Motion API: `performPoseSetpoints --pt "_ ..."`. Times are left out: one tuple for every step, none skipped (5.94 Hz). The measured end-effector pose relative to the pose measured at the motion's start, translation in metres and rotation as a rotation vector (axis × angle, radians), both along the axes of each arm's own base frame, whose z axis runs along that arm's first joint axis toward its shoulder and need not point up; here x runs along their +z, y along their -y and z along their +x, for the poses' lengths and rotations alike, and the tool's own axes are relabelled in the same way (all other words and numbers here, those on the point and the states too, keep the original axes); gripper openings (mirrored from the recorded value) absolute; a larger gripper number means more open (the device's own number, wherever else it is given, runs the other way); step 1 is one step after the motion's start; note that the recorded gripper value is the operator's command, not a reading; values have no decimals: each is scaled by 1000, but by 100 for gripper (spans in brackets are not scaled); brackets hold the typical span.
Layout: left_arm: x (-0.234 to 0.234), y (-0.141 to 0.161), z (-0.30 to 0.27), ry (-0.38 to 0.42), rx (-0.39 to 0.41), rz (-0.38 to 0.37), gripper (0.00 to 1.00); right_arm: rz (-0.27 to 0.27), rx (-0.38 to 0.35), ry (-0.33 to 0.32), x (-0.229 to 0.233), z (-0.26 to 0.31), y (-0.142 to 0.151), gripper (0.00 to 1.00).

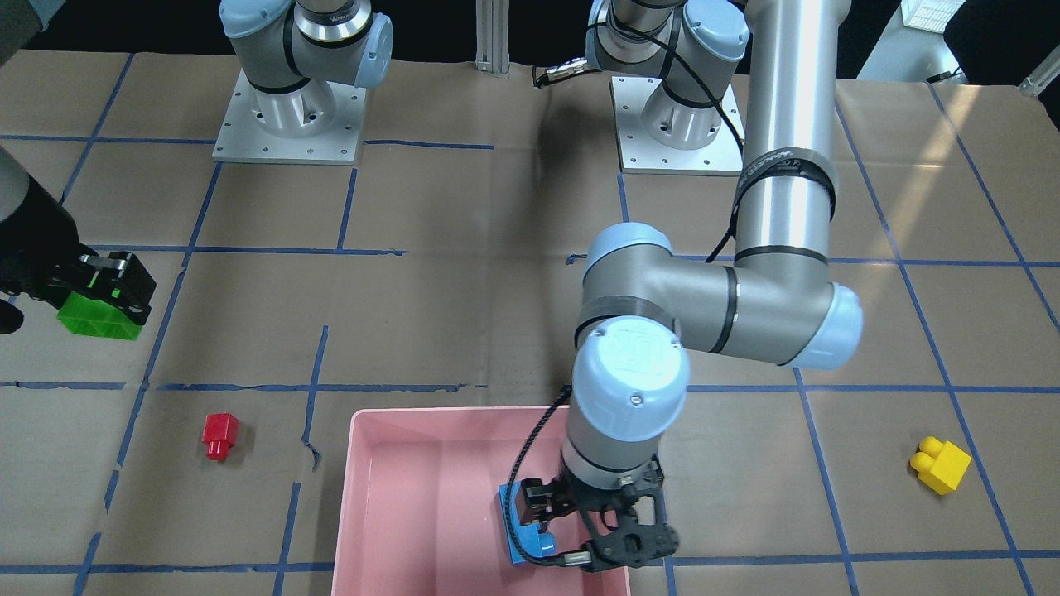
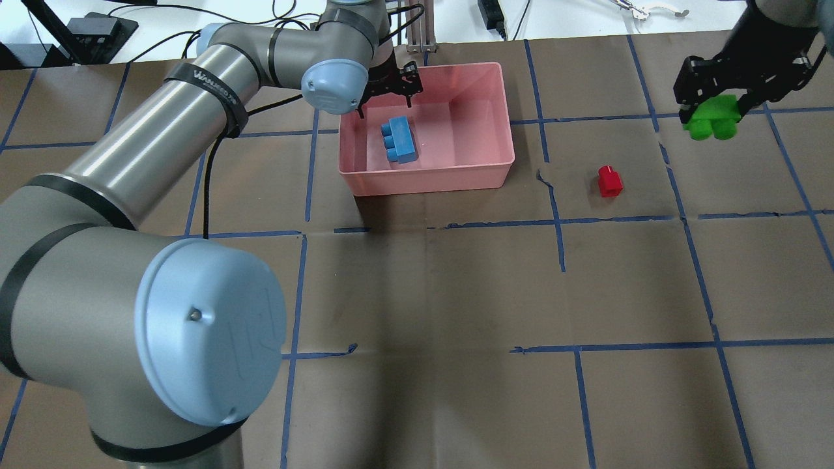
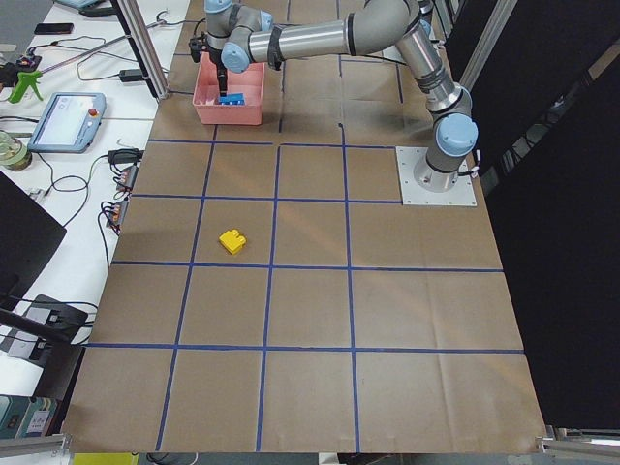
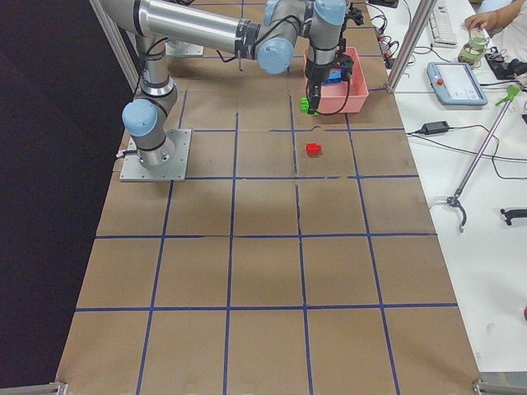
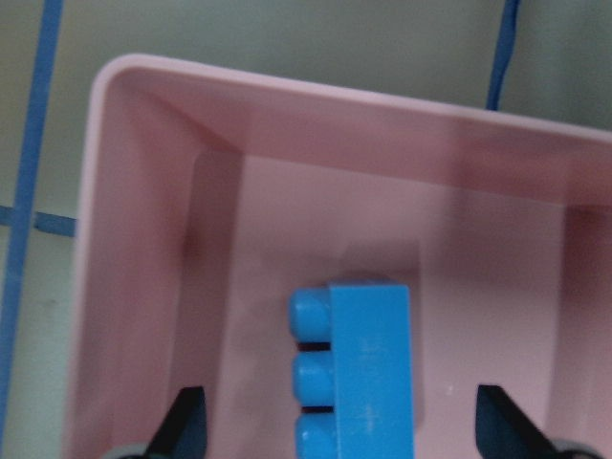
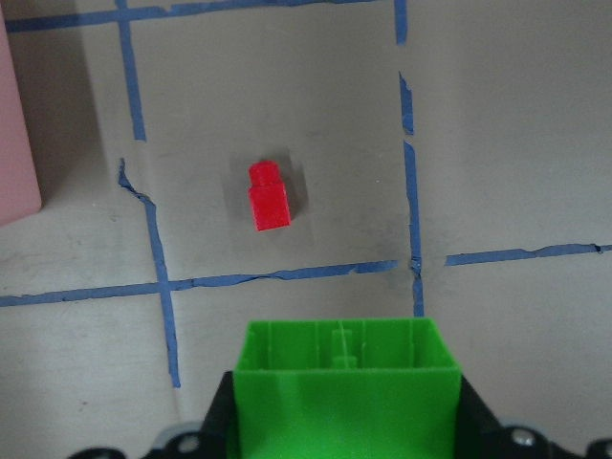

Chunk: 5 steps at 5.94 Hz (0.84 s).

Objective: Put all blocks into box

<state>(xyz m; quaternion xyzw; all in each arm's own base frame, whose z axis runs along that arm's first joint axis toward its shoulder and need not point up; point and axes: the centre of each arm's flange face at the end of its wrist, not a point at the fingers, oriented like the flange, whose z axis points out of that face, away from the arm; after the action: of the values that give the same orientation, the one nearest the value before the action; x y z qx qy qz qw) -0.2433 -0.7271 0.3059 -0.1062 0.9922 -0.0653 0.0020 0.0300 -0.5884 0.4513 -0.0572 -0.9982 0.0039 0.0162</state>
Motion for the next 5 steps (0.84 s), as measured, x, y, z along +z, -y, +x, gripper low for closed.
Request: performPoseSetpoints --pt "13 -6 61 18 21 48 98 -12 -26 1 4 42 11 45" --pt "16 -15 135 24 20 83 97 -21 -50 4 1 85 26 45" --pt "22 -25 214 25 13 99 97 -25 -73 7 -7 135 43 45" --pt "21 -35 288 25 -23 115 95 -24 -81 11 -22 188 58 45" --pt "12 -45 347 26 -101 140 94 -6 -67 20 -47 228 72 45"
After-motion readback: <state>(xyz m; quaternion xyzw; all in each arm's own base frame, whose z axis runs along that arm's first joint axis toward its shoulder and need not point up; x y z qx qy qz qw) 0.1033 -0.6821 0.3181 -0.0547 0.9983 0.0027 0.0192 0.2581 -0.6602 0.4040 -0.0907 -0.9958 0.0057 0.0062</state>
